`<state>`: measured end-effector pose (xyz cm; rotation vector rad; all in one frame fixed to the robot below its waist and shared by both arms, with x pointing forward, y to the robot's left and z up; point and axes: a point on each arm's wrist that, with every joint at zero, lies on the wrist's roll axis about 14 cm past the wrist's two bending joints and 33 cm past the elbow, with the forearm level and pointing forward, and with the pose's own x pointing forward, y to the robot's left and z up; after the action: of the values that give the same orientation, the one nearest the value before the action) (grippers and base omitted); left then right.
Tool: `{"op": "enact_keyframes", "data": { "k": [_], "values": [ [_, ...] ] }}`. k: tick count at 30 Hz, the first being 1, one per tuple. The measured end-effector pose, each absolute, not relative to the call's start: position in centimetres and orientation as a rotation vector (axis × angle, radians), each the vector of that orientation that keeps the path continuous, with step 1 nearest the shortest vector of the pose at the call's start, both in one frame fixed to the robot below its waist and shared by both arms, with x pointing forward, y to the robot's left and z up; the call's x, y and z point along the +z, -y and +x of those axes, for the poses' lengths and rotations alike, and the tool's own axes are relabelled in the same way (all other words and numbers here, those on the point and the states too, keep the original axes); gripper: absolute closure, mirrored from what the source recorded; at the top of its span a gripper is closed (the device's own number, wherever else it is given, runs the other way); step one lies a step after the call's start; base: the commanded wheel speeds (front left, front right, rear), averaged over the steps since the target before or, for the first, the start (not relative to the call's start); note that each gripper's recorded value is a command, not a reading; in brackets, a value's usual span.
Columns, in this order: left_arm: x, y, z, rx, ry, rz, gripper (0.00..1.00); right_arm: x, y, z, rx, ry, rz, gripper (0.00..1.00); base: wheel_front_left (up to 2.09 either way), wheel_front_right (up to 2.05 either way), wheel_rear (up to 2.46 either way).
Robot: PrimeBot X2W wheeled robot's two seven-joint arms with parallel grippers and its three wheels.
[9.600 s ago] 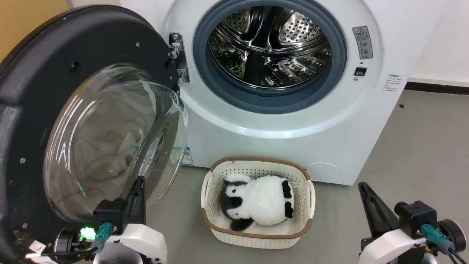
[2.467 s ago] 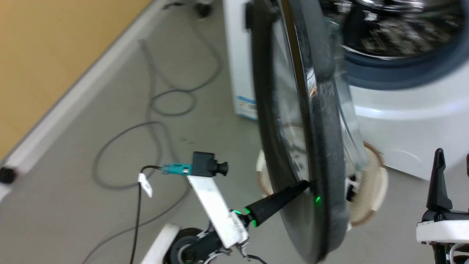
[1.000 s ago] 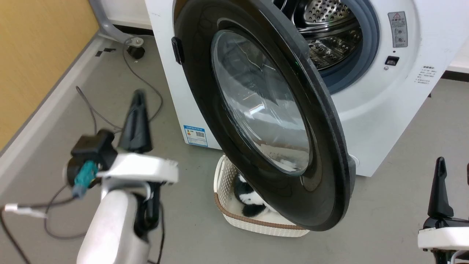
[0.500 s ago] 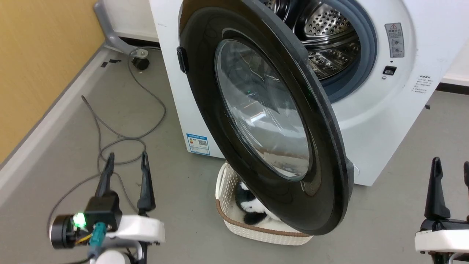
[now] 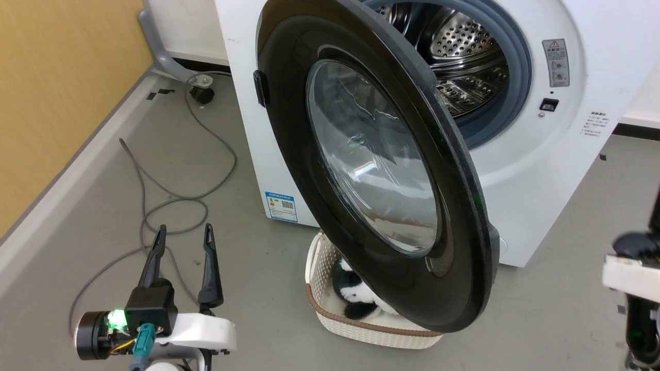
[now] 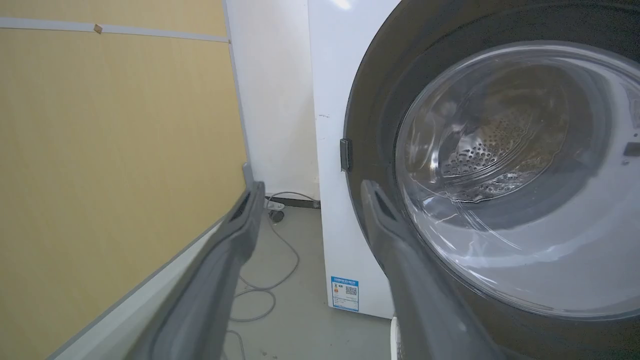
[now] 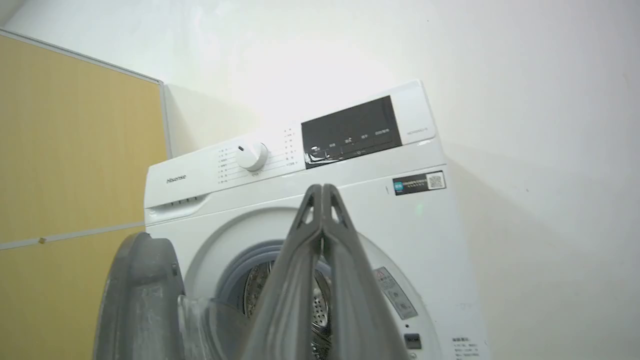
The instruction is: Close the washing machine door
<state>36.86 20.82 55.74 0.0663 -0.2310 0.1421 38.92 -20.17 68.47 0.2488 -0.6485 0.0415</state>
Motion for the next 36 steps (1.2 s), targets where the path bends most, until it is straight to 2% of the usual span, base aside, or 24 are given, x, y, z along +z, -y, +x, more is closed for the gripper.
{"op": "enact_keyframes", "data": {
  "k": [5, 10, 15, 20, 28, 36],
  "values": [
    [55.7, -20.9, 36.6, 0.148, 0.229, 0.066, 0.0, 73.5, 16.6, 37.4, 0.186, 0.804, 0.326, 1.0, 0.0, 0.0, 0.0],
    [55.6, -21.0, 36.4, 0.151, 0.228, 0.073, 0.0, 75.8, 11.5, 35.5, 0.387, 0.855, 0.413, 1.0, 0.0, 0.0, 0.0],
    [55.7, -20.9, 36.3, 0.149, 0.23, 0.075, 0.0, 74.9, 6.9, 34.2, 0.586, 0.786, 0.424, 1.0, 0.0, 0.0, 0.0],
    [55.7, -20.6, 36.3, 0.14, 0.231, 0.08, 0.0, 70.1, 2.7, 33.7, 0.753, 0.606, 0.312, 1.0, 0.0, 0.0, 0.0],
    [56.0, -20.0, 36.5, 0.125, 0.241, 0.085, 0.0, 61.6, 0.3, 33.3, 0.855, 0.347, 0.141, 1.0, 0.0, 0.0, 0.0],
    [55.9, -19.1, 37.0, 0.105, 0.24, 0.082, 0.0, 55.9, 3.0, 34.5, 0.761, 0.183, 0.066, 1.0, 0.0, 0.0, 0.0]
  ]
}}
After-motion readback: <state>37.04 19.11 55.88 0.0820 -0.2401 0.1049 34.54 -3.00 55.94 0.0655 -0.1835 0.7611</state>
